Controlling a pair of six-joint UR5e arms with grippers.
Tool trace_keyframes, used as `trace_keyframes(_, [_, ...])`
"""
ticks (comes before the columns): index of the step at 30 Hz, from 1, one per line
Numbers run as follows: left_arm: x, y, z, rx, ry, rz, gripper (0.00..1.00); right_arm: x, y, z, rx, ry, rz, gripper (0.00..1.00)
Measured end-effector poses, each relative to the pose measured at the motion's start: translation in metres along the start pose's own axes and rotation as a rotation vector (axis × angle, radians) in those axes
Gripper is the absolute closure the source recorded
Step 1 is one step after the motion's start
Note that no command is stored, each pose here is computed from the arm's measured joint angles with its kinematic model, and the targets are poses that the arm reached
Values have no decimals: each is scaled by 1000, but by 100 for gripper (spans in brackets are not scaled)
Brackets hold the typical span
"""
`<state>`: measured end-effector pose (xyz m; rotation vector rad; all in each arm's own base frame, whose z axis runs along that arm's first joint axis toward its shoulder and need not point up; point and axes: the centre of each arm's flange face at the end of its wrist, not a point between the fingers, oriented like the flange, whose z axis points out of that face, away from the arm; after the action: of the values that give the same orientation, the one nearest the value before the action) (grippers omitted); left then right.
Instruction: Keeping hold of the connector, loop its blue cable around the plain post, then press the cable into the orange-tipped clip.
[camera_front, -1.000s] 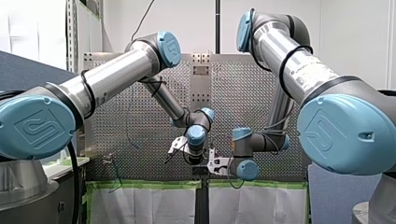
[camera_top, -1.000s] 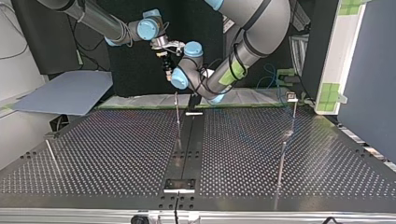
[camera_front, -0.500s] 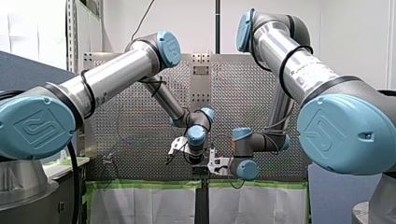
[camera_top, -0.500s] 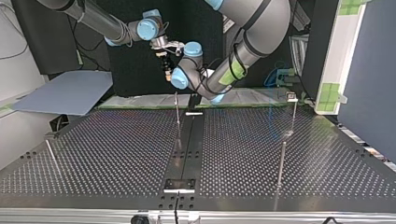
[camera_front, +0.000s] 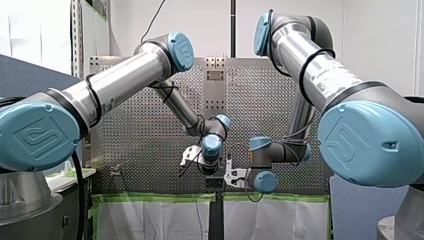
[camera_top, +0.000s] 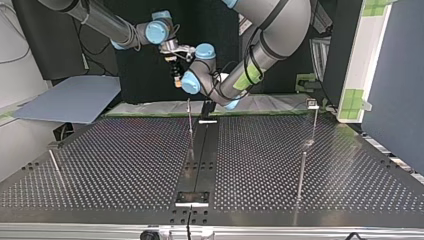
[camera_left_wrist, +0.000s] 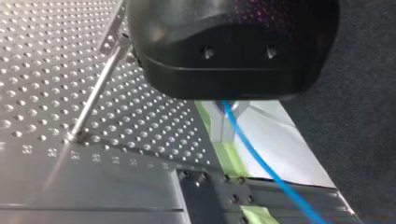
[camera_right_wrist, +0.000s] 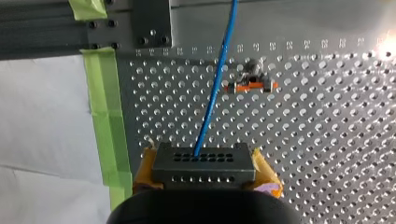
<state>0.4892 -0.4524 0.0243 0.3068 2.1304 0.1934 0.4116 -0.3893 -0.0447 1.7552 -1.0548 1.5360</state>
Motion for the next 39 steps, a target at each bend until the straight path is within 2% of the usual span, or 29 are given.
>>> trace_keyframes(7, [-4, 1, -9, 8, -34, -45, 100, 1, 10, 2, -24, 1, 3, 100])
trace_keyframes(13, [3, -3, -14, 19, -57, -68, 100, 2, 18, 4, -41, 3, 5, 100])
trace_keyframes(21, [7, -9, -15, 32, -87, -96, 100, 6, 31, 10, -62, 16, 12, 100])
trace_keyframes(29, [3, -19, -13, 57, -143, -124, 100, 10, 44, 15, -83, 21, 16, 100])
trace_keyframes(34, [3, -19, -10, 72, -150, -131, 100, 13, 52, 19, -96, 22, 18, 100])
trace_keyframes(39, [12, -20, -1, 84, -136, -128, 100, 15, 61, 22, -110, 22, 20, 100])
